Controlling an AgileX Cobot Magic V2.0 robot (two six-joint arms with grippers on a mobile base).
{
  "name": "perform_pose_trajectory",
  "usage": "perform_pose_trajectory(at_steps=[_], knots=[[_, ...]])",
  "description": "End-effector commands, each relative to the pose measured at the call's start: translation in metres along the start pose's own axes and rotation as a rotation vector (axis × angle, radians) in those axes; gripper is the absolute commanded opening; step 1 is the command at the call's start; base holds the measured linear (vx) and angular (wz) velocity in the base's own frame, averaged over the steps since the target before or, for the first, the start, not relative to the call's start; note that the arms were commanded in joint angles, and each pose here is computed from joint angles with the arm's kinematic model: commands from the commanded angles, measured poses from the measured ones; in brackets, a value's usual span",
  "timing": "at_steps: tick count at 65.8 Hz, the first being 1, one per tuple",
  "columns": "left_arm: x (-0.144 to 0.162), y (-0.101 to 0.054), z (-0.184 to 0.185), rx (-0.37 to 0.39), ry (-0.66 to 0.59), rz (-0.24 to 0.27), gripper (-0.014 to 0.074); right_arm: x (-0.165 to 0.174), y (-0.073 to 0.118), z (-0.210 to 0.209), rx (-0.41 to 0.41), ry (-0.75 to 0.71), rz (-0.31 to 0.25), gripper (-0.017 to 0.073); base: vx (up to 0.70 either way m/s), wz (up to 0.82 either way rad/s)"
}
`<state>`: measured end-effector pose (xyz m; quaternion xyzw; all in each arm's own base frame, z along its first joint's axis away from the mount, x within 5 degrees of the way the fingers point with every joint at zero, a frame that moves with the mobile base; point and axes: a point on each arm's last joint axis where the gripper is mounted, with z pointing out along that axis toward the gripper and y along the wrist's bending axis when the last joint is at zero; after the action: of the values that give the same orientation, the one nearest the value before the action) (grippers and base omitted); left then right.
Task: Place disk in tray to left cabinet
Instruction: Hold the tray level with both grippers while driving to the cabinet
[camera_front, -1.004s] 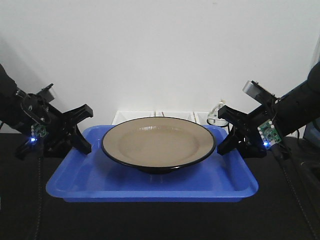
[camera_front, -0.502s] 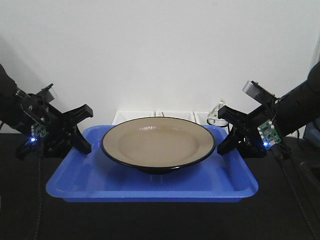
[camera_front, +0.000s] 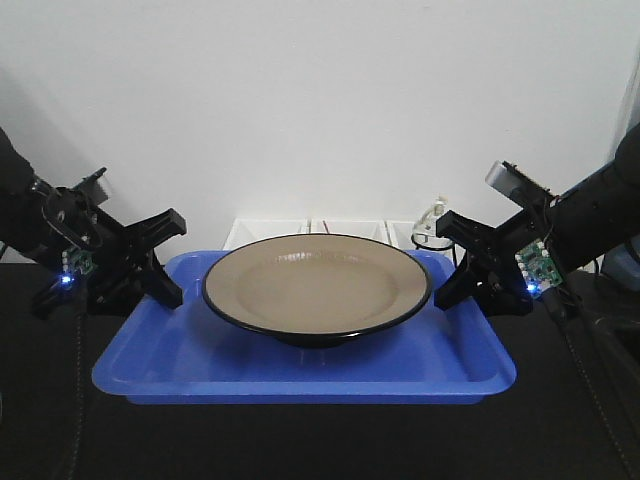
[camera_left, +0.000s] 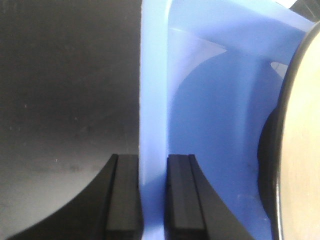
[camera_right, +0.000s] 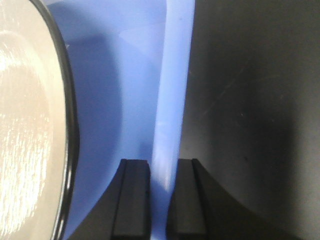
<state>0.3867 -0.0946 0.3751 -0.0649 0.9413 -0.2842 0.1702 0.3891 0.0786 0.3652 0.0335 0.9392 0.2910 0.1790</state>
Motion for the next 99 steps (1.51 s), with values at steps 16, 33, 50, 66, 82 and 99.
perform_pose_trajectory(at_steps=[16,33,50,66,82,99], knots=[[0.0096,-0.0340,-0.0306,0.172,-0.049,0.004,0.0000,0.0043,0.0307,-0.0290,-0.149,-0.067,-0.032,-0.0005,-0.14,-0.02],[0.0096,-0.0340,-0.0306,0.172,-0.049,0.004,0.0000,0.0043,0.0307,-0.0290,-0.149,-0.067,-0.032,-0.0005,-0.18,0.05],[0.0096,-0.0340,-0.0306,0.172,-0.049,0.004,0.0000,0.0045,0.0307,-0.0290,-0.149,-0.065,-0.032,-0.0005,-0.17,0.34],[0.0096,-0.0340,-0.0306,0.172,-0.049,0.004,0.0000,0.0046,0.0307,-0.0290,-0.149,-0.064,-0.032,-0.0005,-0.15,0.60],[0.0096,-0.0340,-0.0306,0.172,-0.049,0.004,0.0000,0.0046,0.0307,-0.0290,-0.149,-0.064,-0.032,-0.0005,-0.14,0.67],[0.0096,-0.0340,-0.0306,0.172,-0.049,0.004,0.0000,0.0046,0.0307,-0.0290,-0.149,-0.064,-0.032,-0.0005,-0.10,0.65]])
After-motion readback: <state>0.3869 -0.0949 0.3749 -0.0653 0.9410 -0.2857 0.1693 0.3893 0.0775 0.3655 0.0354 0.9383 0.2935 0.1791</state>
